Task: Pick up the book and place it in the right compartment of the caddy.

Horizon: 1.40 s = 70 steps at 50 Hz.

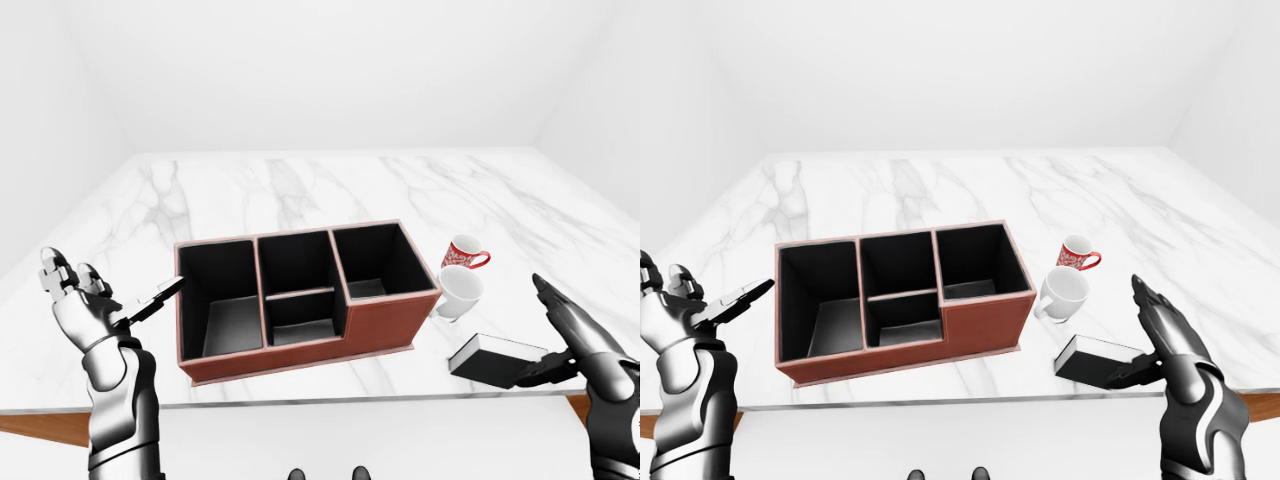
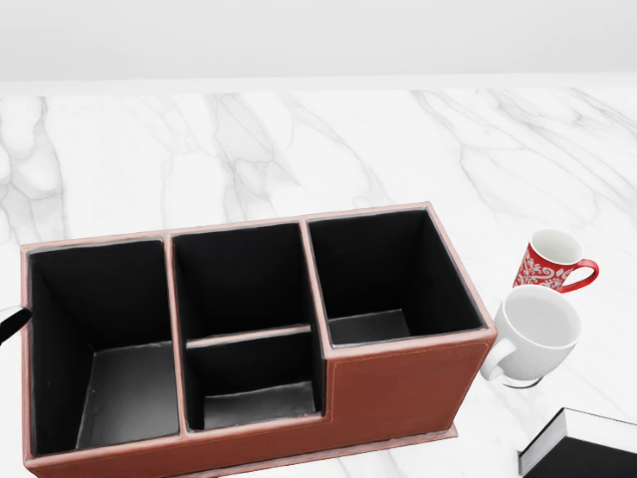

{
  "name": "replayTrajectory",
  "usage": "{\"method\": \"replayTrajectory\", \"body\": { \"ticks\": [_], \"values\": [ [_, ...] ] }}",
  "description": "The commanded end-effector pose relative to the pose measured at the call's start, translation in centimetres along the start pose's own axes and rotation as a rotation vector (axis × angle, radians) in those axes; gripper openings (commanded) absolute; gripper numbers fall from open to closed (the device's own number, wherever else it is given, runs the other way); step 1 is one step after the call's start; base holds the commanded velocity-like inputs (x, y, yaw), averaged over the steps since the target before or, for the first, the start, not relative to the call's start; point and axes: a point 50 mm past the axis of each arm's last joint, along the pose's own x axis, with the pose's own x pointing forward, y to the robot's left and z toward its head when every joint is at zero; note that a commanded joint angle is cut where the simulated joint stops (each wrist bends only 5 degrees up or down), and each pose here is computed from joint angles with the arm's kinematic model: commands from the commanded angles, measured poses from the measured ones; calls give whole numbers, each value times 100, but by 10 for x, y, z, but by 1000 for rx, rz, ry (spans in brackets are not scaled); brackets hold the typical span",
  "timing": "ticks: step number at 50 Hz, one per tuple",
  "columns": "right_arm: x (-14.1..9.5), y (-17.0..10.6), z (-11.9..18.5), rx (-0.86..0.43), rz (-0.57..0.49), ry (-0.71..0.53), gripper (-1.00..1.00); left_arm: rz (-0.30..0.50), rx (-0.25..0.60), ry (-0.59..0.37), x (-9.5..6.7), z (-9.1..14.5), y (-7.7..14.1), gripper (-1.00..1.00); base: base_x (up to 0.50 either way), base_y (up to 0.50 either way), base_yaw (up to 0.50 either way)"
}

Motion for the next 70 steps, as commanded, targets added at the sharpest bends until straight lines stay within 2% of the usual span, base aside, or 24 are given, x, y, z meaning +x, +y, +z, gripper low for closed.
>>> {"method": "replayTrajectory", "body": {
  "ticks": [1, 14, 53, 54, 55, 56, 70],
  "values": [
    [11, 7, 9, -5, 20, -30, 100, 2, 0, -3, 0, 1, 0, 100, 0, 0, 0],
    [21, 29, 5, -11, 74, -1, 100, 2, 0, -1, 0, 0, 0, 100, 0, 0, 0],
    [25, 61, -12, -20, 178, 71, 100, 4, -4, -1, 1, 1, 1, 100, 0, 0, 0],
    [25, 61, -11, -18, 178, 68, 41, 4, -5, -2, 1, 1, 1, 100, 0, 0, 0],
    [26, 61, -11, -16, 176, 70, -9, 4, -5, -3, 1, 1, 1, 100, 0, 0, 0],
    [25, 60, -11, -15, 176, 66, -100, 5, -6, -5, 1, 2, 1, 100, 0, 0, 0],
    [23, 58, -11, -4, 171, 65, -100, 4, -4, -4, 1, 1, 0, 100, 0, 0, 0]
  ]
}}
